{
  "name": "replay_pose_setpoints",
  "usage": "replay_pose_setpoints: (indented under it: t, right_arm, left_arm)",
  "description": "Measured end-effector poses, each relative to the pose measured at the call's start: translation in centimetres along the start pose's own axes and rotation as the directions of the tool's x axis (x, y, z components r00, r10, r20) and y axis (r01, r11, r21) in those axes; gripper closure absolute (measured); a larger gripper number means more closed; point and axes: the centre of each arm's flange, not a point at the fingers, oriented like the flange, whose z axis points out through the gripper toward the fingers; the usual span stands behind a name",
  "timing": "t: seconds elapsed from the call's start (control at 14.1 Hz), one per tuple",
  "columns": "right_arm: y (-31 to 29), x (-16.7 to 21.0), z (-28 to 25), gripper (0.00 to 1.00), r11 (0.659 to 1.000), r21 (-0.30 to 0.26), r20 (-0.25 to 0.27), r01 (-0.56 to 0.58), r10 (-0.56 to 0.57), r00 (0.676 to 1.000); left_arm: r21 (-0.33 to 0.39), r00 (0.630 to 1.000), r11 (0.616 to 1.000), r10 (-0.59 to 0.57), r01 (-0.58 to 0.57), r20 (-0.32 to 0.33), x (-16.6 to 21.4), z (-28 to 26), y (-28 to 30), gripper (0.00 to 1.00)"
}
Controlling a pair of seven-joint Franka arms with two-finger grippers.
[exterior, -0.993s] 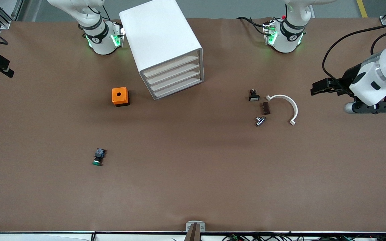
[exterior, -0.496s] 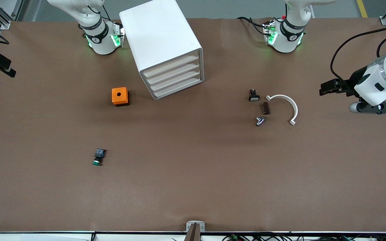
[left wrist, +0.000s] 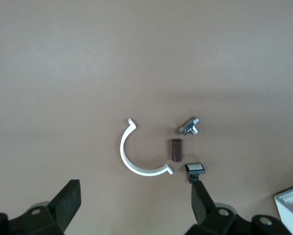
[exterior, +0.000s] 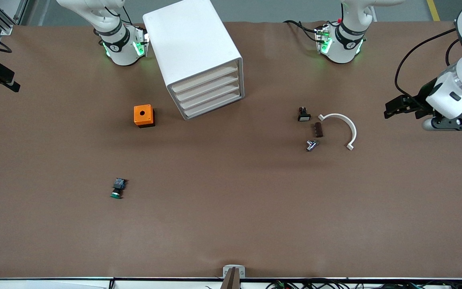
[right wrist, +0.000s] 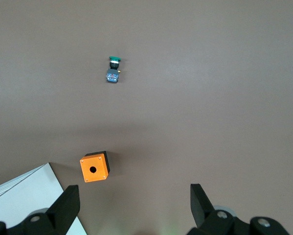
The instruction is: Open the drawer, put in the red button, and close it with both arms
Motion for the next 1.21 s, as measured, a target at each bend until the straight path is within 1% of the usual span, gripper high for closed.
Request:
replay_pose_setpoints:
  t: [0.21, 0.43, 0.71, 1.21]
  right_arm:
    - [0.0, 0.0, 0.0, 0.0, 1.0, 0.0, 0.003, 0.0, 0.0, 1.0]
    - [0.0, -0.1, 0.1, 0.0, 1.0, 0.0, 0.009, 0.0, 0.0, 1.0]
    - [0.1, -0.1, 0.1, 0.0, 1.0, 0.001, 0.013, -0.001, 0.001, 1.0]
    - [0.1, -0.2, 0.2, 0.0, 1.0, 0.001, 0.018, -0.001, 0.001, 1.0]
  left_arm:
    - [-0.004, 0.998, 1.0, 0.0, 0.0, -0.062, -1.5, -3.7, -0.1, 0.0]
    - [-0.005, 0.997, 1.0, 0.007, -0.007, -0.08, -3.5, -7.6, 0.1, 0.0]
    - [-0.007, 0.99, 1.0, 0.011, -0.012, -0.138, -3.7, -10.9, 0.4, 0.0]
    - [-0.006, 0.994, 1.0, 0.013, -0.013, -0.107, -3.2, -10.3, 0.4, 0.0]
